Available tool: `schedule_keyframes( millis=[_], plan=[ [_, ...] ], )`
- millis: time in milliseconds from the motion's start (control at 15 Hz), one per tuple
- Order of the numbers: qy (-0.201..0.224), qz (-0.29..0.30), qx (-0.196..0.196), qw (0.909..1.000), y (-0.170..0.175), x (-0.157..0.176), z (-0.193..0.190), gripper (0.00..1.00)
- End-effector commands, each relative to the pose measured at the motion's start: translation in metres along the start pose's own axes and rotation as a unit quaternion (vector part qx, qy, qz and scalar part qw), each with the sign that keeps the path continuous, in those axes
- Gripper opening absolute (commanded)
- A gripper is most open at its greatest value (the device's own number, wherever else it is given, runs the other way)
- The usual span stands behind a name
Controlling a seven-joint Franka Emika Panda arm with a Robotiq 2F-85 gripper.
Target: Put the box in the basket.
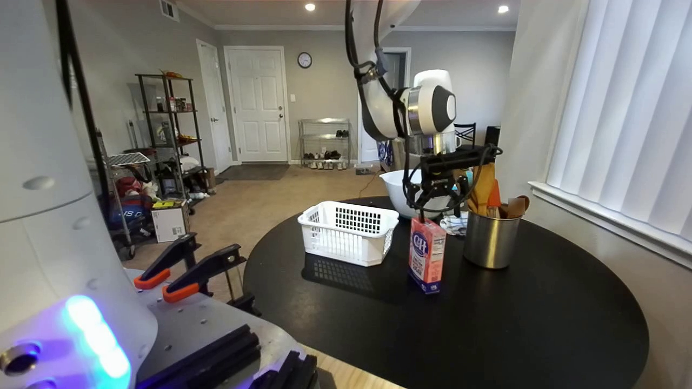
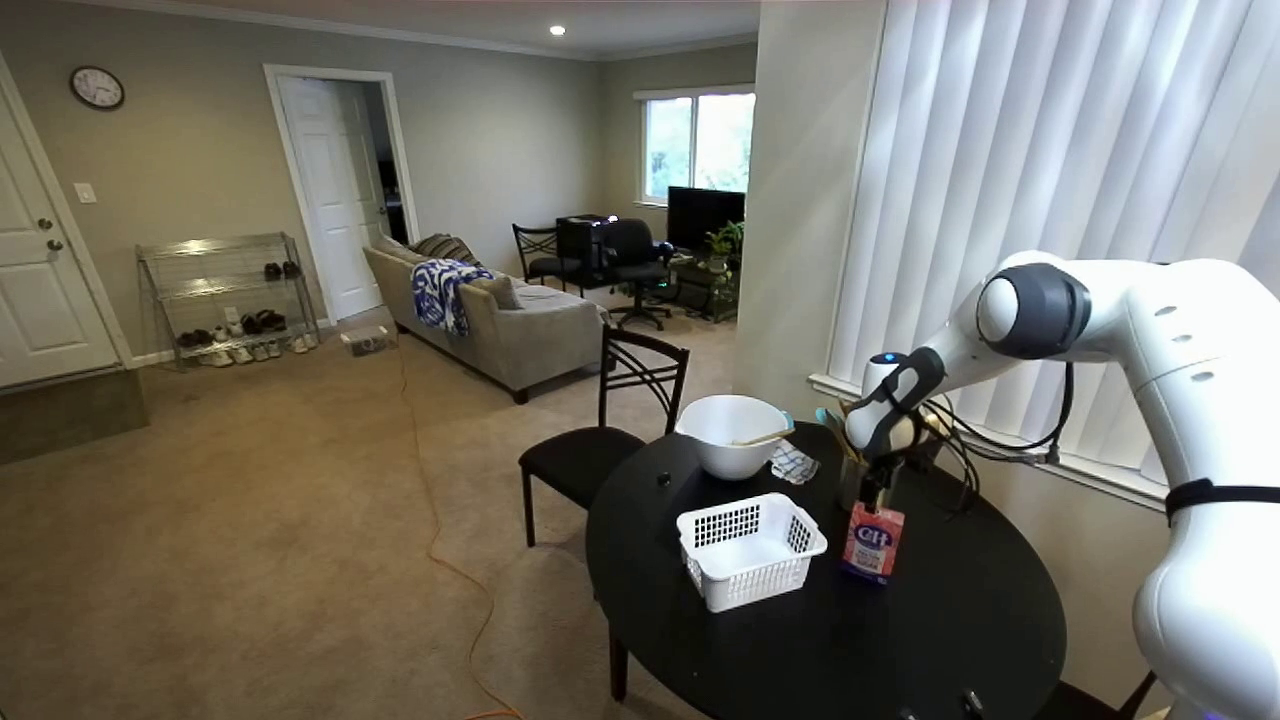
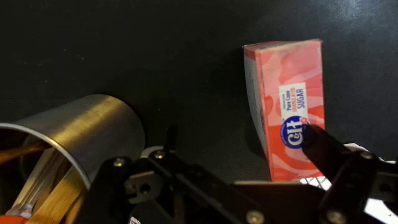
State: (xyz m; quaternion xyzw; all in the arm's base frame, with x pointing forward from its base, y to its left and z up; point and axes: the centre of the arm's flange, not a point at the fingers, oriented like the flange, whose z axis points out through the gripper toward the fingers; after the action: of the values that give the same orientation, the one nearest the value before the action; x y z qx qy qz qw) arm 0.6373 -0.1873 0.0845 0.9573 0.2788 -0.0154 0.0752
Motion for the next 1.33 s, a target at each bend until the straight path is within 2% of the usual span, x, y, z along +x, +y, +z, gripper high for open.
schedule_keyframes(
  millis=[0, 133, 467, 600, 733, 1000, 1267],
  plan=[
    [0.013, -0.013, 0.003, 0.9998, 0.006, -0.009, -0.025, 1.0],
    [0.008, -0.021, 0.009, 0.9997, 0.003, -0.015, -0.027, 1.0],
    [-0.025, -0.036, 0.069, 0.9966, -0.022, -0.03, -0.022, 1.0],
    [-0.045, -0.012, 0.094, 0.9945, -0.034, -0.03, -0.024, 1.0],
    [-0.042, 0.004, 0.105, 0.9936, -0.041, -0.027, -0.025, 1.0],
    [0.005, 0.025, 0.081, 0.9964, -0.045, -0.012, -0.025, 1.0],
    [0.034, 0.005, 0.022, 0.9992, -0.042, -0.004, -0.02, 1.0]
  ],
)
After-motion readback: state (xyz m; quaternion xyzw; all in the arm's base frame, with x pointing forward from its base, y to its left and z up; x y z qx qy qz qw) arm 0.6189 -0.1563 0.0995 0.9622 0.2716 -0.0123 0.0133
